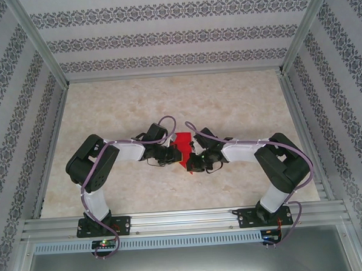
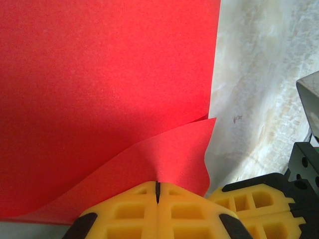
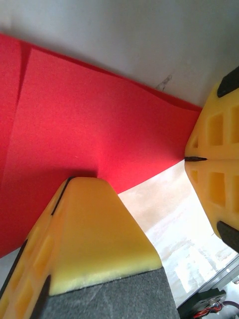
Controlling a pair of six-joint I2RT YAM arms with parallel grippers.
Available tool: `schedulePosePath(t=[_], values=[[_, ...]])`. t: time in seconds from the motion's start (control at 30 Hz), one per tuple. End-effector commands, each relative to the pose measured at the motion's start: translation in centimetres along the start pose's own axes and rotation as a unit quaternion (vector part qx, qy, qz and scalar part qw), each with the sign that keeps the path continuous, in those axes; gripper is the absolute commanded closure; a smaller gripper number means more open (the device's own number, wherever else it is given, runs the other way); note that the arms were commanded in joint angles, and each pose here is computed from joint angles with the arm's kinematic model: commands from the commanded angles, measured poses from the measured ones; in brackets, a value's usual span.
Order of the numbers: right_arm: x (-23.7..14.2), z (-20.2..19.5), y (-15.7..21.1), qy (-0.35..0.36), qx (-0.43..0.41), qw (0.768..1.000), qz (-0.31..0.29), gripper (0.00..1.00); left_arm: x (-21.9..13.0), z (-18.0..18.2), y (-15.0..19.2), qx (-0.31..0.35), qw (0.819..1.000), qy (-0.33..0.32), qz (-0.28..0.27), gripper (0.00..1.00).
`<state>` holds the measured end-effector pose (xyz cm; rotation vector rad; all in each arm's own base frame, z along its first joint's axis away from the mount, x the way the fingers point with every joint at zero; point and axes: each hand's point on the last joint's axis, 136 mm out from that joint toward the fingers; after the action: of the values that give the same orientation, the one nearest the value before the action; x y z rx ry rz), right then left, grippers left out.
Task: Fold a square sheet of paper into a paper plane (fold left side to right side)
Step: Third fold the triangle at the center of the table.
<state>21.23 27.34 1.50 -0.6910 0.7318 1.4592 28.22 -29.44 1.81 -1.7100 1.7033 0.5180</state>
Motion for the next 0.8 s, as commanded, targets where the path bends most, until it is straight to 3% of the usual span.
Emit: schedulePosePath(t=[0.0,0.43,0.77], values=[[-0.2,-2.8,2.3,0.037,0.041,0.998,0.031,1.0,1.2,3.7,2.5,-0.02,0.997,-0.07,0.036,0.96],[-1.7,-4.2,4.3,0.042,0.055,0.997,0.033,1.0,1.1,3.5,2.3,-0.016,0.997,-0.072,0.035,0.97],[-3.9,1.5,1.2,-0.032,0.002,0.999,-0.014,1.0,0.9,3.0,2.0,-0.014,0.997,-0.066,0.029,0.97]])
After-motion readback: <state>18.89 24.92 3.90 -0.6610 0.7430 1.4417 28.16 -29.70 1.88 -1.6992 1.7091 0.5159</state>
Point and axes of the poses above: each hand's point on the last joint's axis, 136 mm out from that joint toward the fingers, its own x axis out along the fingers, its own z axis along the line the jaws close on, y = z × x, and after that the axes turned 6 degrees about x, right-handed
